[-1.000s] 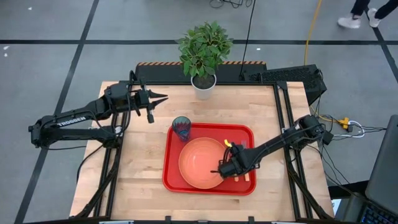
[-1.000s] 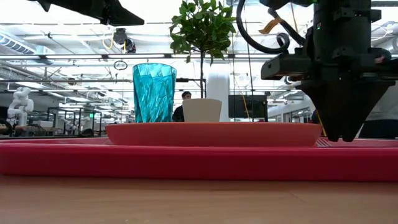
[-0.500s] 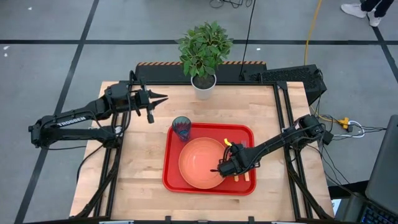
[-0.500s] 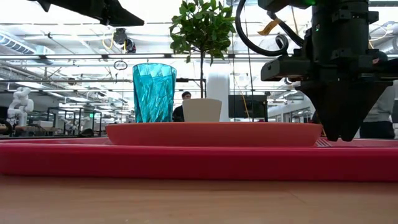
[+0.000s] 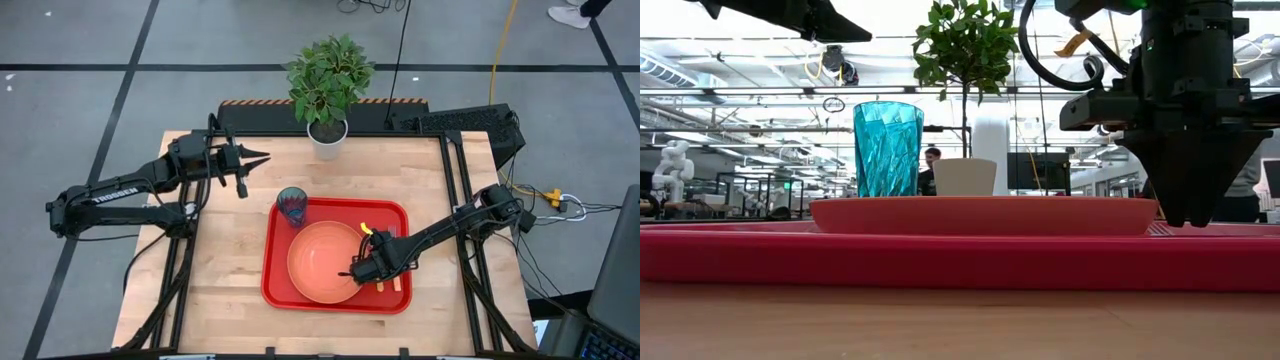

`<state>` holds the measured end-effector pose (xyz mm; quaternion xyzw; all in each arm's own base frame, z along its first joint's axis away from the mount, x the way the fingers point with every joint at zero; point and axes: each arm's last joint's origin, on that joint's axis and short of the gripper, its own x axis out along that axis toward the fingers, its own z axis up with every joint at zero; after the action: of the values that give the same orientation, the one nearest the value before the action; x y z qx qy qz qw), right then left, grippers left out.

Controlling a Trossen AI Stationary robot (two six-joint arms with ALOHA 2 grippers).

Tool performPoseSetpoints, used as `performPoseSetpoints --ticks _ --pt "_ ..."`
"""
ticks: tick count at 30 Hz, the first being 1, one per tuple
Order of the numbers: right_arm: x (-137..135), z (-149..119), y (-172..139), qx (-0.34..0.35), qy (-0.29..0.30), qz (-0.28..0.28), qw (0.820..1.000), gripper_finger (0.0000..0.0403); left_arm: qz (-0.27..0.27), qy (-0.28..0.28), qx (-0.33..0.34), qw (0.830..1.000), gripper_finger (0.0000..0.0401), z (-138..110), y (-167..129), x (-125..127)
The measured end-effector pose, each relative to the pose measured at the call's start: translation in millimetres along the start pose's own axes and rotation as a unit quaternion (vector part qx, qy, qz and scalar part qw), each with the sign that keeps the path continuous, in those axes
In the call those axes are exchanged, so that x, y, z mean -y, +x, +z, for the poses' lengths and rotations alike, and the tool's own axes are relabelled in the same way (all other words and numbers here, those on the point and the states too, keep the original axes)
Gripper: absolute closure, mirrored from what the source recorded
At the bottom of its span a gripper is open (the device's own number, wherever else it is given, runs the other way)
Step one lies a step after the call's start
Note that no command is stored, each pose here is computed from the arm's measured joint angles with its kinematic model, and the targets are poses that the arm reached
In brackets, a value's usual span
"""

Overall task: Pick and place plate/cup/fork/spoon on tray
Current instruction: Adjust the yellow spoon on the red tray

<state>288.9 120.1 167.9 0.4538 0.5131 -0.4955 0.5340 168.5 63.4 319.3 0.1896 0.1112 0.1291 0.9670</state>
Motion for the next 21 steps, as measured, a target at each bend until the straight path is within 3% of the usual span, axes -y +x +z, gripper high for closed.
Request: performPoseSetpoints --ticks 13,21 --pt "-1.6 -5.5 -0.3 -0.006 0.020 0.015 1.000 0.0330 -0.001 0.000 -0.002 1.000 0.0355 -0.5 0.0 0.2" --pt "2.1 -4.4 -0.2 0.000 0.020 -0.003 1.000 0.0330 -0.001 -0.001 -0.003 1.000 0.0355 -0.5 0.0 0.2"
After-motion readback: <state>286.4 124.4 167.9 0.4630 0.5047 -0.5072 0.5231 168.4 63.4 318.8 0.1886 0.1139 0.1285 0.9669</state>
